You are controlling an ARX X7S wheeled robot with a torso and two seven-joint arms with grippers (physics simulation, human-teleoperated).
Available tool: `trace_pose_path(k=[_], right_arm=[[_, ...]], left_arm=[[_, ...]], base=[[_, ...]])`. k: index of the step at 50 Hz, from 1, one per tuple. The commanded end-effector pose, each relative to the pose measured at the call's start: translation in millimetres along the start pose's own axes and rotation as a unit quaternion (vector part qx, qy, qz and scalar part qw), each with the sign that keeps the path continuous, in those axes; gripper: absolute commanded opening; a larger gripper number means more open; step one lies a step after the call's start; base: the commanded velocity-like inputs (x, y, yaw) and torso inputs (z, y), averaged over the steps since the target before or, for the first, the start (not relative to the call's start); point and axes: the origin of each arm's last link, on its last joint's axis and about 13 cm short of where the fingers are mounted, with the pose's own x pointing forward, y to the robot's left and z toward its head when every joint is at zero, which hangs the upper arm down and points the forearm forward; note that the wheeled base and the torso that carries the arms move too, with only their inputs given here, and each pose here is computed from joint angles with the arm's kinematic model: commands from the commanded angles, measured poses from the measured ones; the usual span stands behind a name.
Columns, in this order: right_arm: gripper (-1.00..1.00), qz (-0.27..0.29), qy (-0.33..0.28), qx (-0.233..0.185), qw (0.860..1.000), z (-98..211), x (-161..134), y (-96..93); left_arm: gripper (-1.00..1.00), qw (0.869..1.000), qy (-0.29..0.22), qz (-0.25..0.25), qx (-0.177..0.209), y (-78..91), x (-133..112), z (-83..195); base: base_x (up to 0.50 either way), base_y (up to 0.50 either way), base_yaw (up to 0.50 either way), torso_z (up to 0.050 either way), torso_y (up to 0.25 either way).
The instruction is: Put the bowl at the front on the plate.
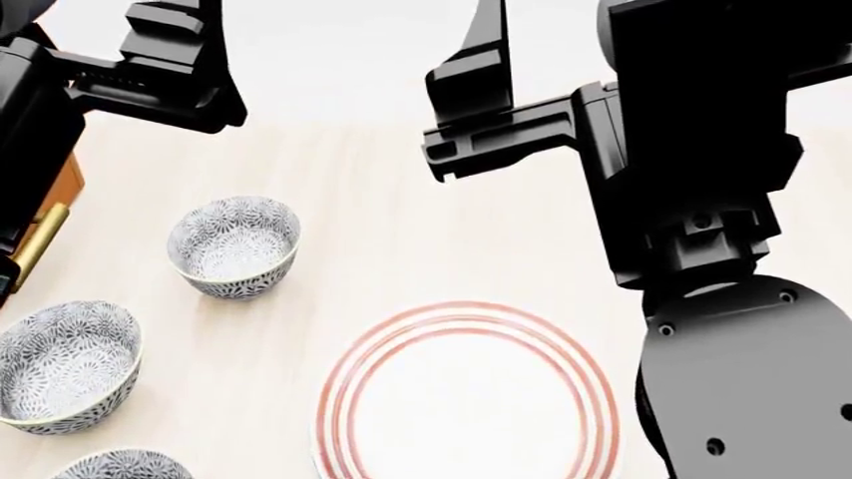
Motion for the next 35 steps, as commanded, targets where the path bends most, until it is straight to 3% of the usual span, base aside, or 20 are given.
trace_pose_path(k=[1,12,19,21,28,35], right_arm=[[1.00,-0.002,-0.010,0.002,1.000,0.8,-0.4,-0.8],[1.00,-0.007,-0.008,0.007,1.000,-3.3,-2.3,-2.8],[1.00,-0.007,-0.006,0.007,1.000,-4.7,-3.0,-2.9],[1.00,-0.007,-0.006,0.007,1.000,-5.5,-3.2,-2.9],[1.00,-0.007,-0.004,0.007,1.000,-6.8,-3.3,-2.6],[1.00,-0.008,-0.004,0.007,1.000,-5.9,-4.2,-3.3]], left_arm=[[1.00,0.999,0.030,-0.004,-0.034,-0.2,0.2,-0.3],[1.00,0.994,0.089,0.007,-0.064,1.9,1.6,0.1],[1.00,0.991,0.117,0.015,-0.057,1.7,1.6,-0.8],[1.00,0.986,0.143,0.008,-0.081,1.7,1.3,-1.0],[1.00,0.980,0.170,0.011,-0.099,2.0,-4.3,-10.1],[1.00,0.975,0.197,0.019,-0.097,3.9,1.2,-7.2]], base=[[0.00,0.00,0.00,0.000,0.000],[0.00,0.00,0.00,0.000,0.000],[0.00,0.00,0.00,0.000,0.000],[0.00,0.00,0.00,0.000,0.000],[0.00,0.00,0.00,0.000,0.000],[0.00,0.00,0.00,0.000,0.000]])
